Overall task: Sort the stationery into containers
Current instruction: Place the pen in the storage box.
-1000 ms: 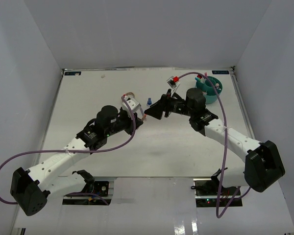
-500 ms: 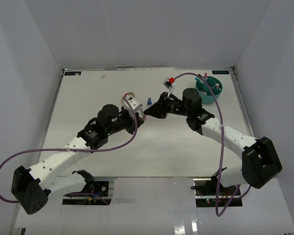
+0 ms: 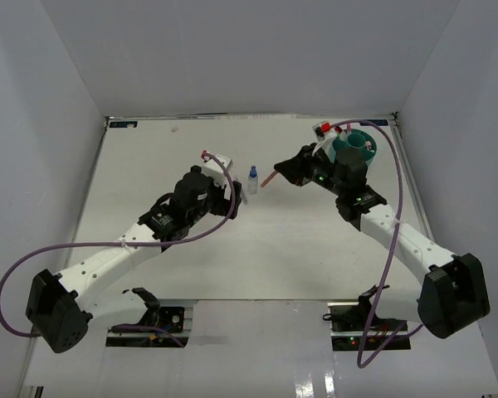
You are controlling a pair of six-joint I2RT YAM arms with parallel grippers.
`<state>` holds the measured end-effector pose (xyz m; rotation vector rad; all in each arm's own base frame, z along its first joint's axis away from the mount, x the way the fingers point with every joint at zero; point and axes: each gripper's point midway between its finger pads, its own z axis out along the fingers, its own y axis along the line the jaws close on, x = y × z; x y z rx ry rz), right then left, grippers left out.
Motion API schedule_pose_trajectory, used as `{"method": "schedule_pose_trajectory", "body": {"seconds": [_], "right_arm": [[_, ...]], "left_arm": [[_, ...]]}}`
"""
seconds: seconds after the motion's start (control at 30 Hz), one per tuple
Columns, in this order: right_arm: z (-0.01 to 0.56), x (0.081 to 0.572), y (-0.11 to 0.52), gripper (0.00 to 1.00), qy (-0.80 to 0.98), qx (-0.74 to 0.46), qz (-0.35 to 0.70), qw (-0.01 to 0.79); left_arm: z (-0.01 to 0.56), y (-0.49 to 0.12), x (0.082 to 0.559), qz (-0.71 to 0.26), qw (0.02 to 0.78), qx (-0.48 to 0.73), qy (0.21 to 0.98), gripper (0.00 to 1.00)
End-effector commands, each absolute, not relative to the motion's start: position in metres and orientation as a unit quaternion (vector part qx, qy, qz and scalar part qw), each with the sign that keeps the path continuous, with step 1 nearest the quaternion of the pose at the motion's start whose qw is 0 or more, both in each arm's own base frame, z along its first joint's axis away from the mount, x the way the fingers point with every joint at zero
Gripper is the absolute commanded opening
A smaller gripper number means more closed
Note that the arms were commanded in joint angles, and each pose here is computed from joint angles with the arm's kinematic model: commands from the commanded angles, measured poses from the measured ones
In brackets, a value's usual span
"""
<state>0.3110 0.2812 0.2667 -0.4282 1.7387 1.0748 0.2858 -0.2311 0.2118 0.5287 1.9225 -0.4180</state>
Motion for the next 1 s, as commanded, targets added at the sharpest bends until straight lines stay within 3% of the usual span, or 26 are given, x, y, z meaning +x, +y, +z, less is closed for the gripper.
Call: {"method": "schedule_pose_trajectory", "body": {"seconds": [0.0, 0.2, 0.4, 0.97], "right_arm": [[0.269, 0.359, 0.212, 0.08, 0.733, -0.091, 0.318, 0.595], [0.269, 0.411, 0.098, 0.08, 0.720, 0.062, 0.132, 0.678], [0.268, 0.447, 0.046, 0.08, 0.695, 0.116, 0.032, 0.709], [0.247, 0.512, 0.021, 0.09, 0.686, 0.143, 0.010, 0.713]], "left_arm": [[0.219, -0.190, 0.311, -0.087, 0.541, 0.105, 0.830, 0.98], [0.204, -0.148, 0.332, -0.091, 0.511, 0.005, 0.855, 0.98], [0.178, -0.114, 0.343, -0.089, 0.461, -0.050, 0.881, 0.98], [0.162, -0.104, 0.342, -0.089, 0.437, -0.062, 0.893, 0.98]]}}
